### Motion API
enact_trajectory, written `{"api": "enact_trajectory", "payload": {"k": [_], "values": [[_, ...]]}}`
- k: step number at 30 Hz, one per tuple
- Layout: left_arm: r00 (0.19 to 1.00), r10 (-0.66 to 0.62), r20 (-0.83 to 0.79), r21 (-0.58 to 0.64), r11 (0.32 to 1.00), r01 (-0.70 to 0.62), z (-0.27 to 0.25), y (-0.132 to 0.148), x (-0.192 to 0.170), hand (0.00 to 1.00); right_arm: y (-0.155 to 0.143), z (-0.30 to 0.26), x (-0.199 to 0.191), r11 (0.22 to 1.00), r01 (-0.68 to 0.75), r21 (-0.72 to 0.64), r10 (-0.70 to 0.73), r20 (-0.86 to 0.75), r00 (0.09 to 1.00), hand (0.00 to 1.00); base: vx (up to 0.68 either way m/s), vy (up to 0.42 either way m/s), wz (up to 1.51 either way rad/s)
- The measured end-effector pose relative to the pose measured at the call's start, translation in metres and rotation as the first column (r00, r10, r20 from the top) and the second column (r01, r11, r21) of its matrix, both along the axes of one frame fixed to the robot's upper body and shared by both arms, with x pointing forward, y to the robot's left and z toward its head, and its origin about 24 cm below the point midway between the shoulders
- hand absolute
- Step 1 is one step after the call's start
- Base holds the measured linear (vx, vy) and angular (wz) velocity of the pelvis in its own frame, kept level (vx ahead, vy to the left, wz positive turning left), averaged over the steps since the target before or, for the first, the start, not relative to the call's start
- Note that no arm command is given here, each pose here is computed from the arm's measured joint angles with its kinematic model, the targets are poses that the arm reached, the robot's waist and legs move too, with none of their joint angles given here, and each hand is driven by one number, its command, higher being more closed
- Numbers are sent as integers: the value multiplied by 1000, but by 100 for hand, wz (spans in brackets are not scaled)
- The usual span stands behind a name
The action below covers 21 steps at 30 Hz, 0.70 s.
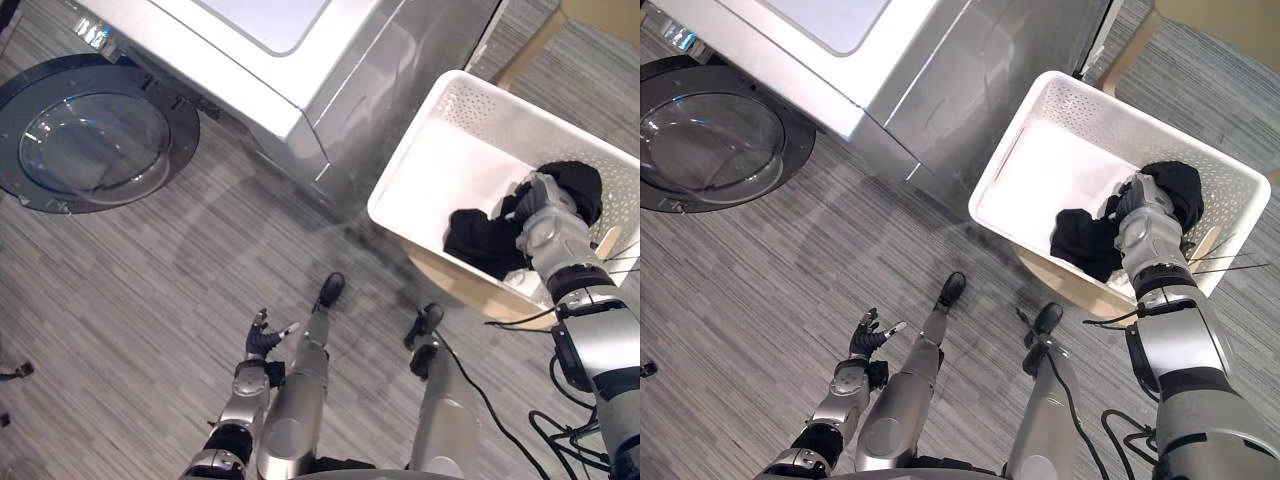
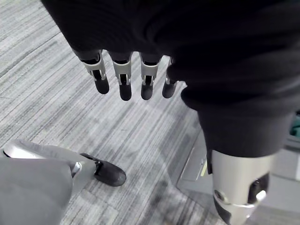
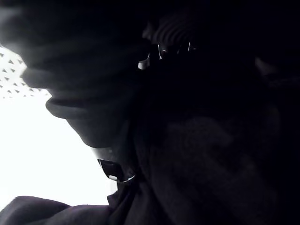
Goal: Pick up the laundry basket with both hands and put the clothes into the washing machine.
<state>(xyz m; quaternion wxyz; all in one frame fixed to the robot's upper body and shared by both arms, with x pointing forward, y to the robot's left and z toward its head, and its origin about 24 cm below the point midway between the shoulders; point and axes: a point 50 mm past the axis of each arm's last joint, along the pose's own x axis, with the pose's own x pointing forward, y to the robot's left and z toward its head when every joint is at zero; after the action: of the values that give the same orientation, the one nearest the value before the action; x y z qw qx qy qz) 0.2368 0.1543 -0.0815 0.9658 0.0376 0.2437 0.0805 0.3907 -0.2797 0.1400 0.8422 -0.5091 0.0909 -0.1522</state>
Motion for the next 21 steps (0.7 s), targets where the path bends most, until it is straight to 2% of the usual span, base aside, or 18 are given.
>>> {"api": "enact_trajectory", "payload": {"k": [3,7,10,13,17,21], "values": [[1000,1,0,4,1000,-1,0,2,0,0,15,-8,2,984,-41,176,32,51,998,100,5,-97,-9],[1000,6,0,22,1000,-6,1,8,0,0,19,-7,1,916,-62,396,0,155,988,100,-12,-65,-7],[1000,19,-3,39,999,-19,0,17,-1,0,22,7,1,827,-120,549,-56,293,954,100,-45,-52,-14],[1000,25,-13,52,998,-25,-2,22,-5,0,28,16,-1,741,-197,641,-97,394,914,100,-50,-48,-8],[997,64,-31,48,997,-63,-6,29,-11,0,28,13,-6,642,-242,727,-165,440,883,100,-4,-44,-5],[996,74,-51,51,996,-72,-10,31,-18,0,23,5,-17,508,-285,813,-284,470,836,100,24,-47,4]]}}
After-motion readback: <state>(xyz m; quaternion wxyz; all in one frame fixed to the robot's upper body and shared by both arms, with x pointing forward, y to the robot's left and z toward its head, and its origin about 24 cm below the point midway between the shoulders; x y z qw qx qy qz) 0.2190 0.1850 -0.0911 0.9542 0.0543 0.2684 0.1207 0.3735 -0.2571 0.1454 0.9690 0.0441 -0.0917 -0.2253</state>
